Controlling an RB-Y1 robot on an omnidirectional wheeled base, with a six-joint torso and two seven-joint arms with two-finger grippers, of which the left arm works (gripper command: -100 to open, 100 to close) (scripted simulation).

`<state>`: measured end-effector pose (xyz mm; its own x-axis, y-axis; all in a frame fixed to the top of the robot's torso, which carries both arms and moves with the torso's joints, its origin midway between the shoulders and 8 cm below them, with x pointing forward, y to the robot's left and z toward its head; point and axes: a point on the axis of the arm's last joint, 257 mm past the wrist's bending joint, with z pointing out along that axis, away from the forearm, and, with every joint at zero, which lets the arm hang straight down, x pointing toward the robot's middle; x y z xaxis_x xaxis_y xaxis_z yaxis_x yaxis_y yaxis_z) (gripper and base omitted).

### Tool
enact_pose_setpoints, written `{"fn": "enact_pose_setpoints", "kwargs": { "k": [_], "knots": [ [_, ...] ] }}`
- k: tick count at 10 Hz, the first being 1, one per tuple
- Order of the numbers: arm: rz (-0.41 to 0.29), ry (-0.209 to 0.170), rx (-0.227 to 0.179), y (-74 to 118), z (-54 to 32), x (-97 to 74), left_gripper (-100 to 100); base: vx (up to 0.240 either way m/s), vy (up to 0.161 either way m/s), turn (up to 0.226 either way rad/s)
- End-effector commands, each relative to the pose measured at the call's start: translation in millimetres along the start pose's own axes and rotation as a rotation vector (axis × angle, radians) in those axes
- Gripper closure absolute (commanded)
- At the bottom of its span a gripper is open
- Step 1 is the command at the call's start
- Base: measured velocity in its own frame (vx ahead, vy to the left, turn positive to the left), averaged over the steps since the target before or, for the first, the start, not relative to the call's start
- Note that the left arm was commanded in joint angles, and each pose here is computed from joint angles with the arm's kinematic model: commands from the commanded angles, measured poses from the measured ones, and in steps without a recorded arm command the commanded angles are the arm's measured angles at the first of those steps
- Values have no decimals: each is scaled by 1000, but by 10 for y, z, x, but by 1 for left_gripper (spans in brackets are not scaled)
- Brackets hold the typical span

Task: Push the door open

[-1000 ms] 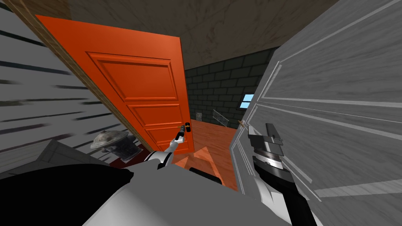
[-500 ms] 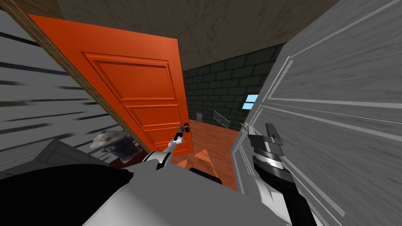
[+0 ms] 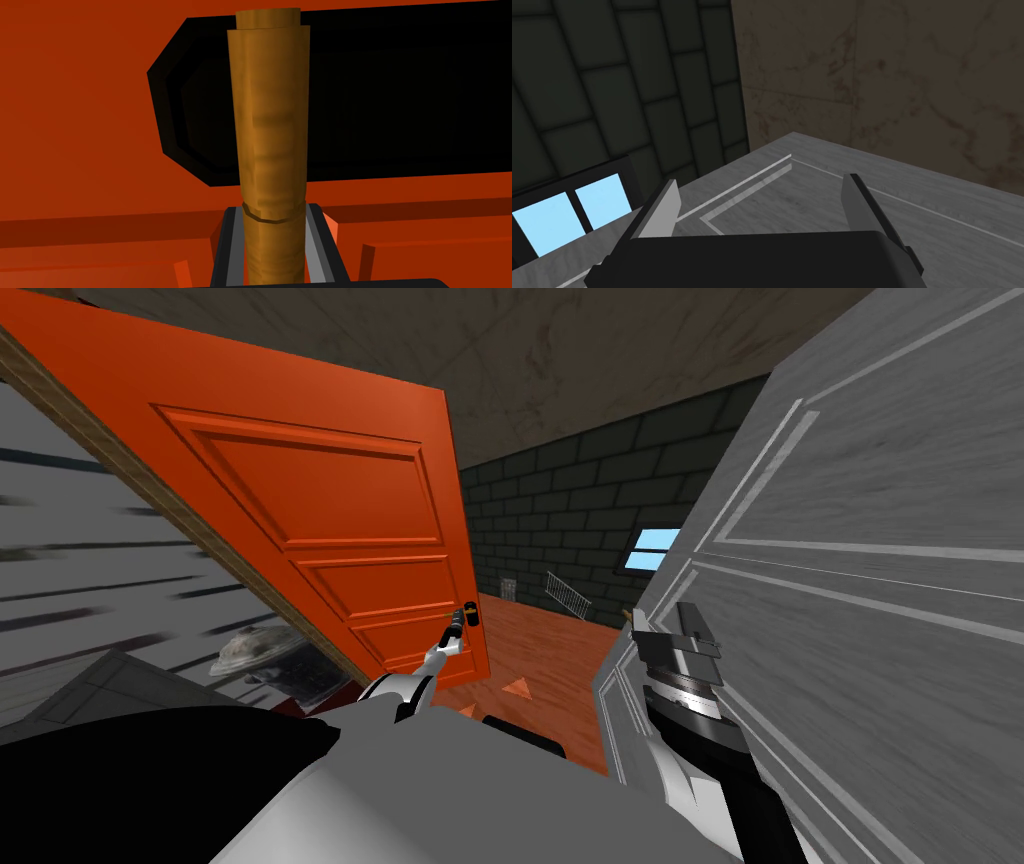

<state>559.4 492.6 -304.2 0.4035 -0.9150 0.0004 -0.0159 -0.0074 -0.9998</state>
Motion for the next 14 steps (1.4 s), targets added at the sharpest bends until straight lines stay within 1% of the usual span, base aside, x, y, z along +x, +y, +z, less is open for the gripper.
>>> {"fn": "enact_pose_setpoints", "kwargs": {
  "k": [1,2,3,4,5,6,7,8,11,12,13,14],
  "knots": [
    [1,-17,4,-24,-1,-144,100,184,-11,45],
    [0,-28,3,-17,-8,-229,100,199,-37,57],
    [0,-28,3,-17,-8,-229,100,139,-20,37],
    [0,-44,1,-7,-20,-364,100,158,-23,44],
    [0,-50,1,-4,-25,-411,100,160,-24,66],
    [0,-50,1,-4,-25,-411,100,84,-12,17],
    [0,-74,0,4,-46,-604,100,133,-40,51],
    [0,-80,0,6,-52,-654,100,189,-53,71],
    [-1,-118,0,8,-94,-957,100,200,-51,63],
    [-1,-118,0,8,-94,-957,100,143,-31,80],
    [-1,-143,1,3,-127,-1159,100,190,-23,62],
    [-1,-149,1,1,-136,-1209,100,214,-53,65]
  ]
}}
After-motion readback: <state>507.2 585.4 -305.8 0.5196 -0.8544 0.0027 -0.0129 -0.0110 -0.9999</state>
